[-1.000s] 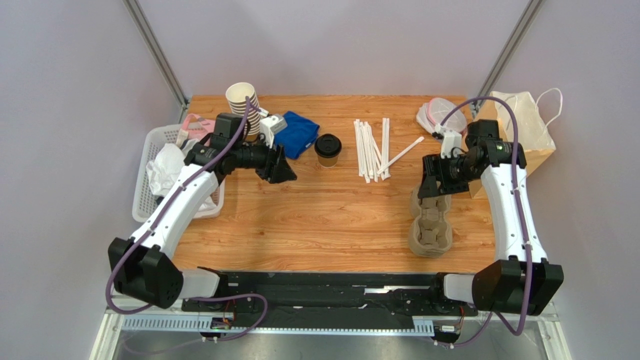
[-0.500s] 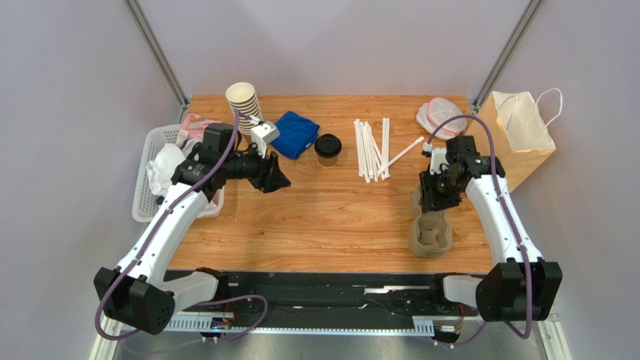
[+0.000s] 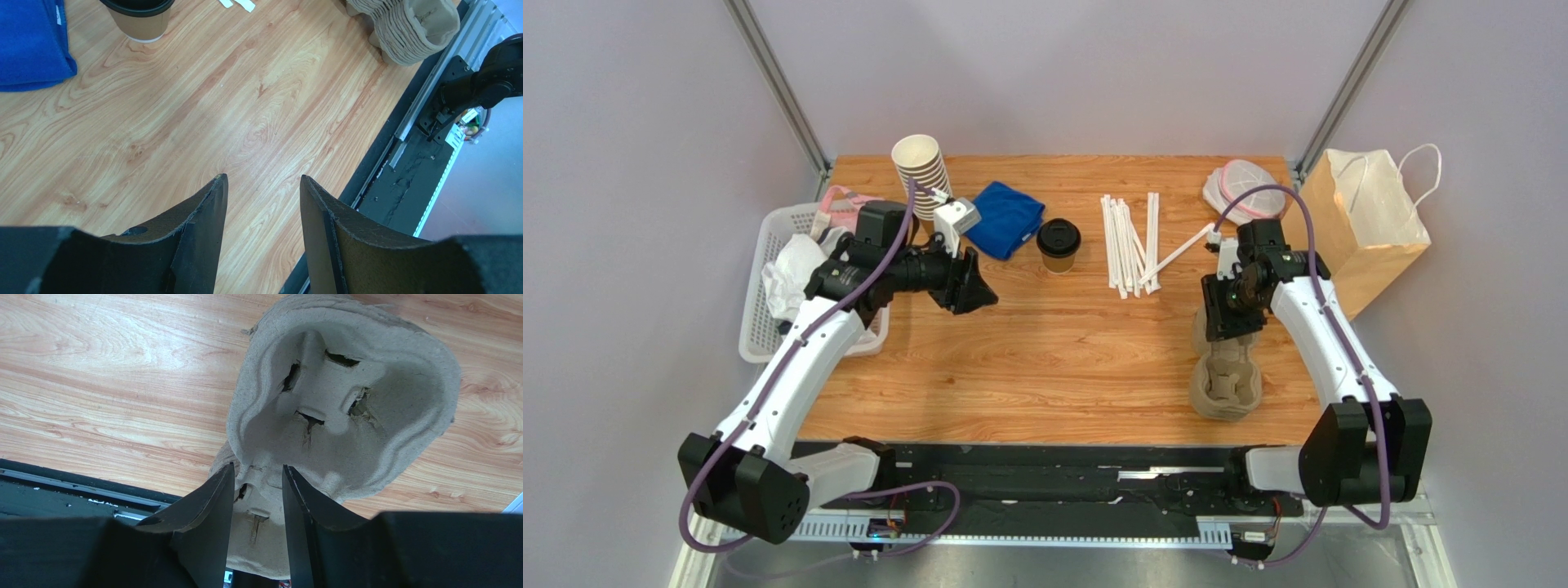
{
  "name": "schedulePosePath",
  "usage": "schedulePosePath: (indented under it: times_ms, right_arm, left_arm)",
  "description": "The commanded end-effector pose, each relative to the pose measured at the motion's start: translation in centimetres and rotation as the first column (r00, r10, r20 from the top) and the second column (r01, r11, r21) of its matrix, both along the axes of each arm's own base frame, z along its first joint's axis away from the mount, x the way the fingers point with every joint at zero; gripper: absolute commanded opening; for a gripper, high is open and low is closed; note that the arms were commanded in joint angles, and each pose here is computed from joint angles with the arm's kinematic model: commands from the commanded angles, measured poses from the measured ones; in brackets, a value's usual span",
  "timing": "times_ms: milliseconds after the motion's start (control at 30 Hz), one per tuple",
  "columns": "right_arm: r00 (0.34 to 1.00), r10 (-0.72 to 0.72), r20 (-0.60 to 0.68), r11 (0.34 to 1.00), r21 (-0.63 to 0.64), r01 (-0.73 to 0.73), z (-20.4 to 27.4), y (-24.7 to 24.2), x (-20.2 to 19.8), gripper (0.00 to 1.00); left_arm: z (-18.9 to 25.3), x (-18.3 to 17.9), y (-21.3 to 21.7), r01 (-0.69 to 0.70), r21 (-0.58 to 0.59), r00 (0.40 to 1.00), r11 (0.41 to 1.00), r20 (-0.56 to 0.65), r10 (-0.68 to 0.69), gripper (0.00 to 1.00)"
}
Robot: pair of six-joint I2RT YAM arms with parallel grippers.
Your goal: Pack the takeout coffee
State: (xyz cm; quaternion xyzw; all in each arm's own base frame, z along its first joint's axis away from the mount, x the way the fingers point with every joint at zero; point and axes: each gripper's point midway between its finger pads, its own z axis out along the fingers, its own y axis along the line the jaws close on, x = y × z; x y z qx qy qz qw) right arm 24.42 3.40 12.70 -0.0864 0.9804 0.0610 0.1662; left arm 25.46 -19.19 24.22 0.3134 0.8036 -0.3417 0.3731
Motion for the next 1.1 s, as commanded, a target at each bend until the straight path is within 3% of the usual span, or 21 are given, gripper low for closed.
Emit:
schedulePosePath:
  times_ms: [0, 733, 1067]
  right_arm:
    - [1.000, -0.007, 0.026, 1.000, 0.017, 0.007, -0.1, 0.5, 0.8, 0.38]
    - [0.999, 0.021, -0.025, 1.000, 0.009, -0.021, -1.3, 0.8, 0.0, 0.35]
    - [0.997, 0.068, 0.021, 0.997, -0.032, -0.067, -0.4, 1.4, 0.3, 0.34]
  left_arm:
    - [1.2, 0.7, -0.2, 0.002, -0.015, 0.999, 1.000, 0.050, -0.001, 0.56]
    - [0.4, 0.8, -0.2, -0.007, -0.013, 1.000, 1.000, 0.031, 0.008, 0.56]
    - [0.3, 1.0, -0.3, -0.007, -0.020, 1.000, 1.000, 0.019, 0.007, 0.56]
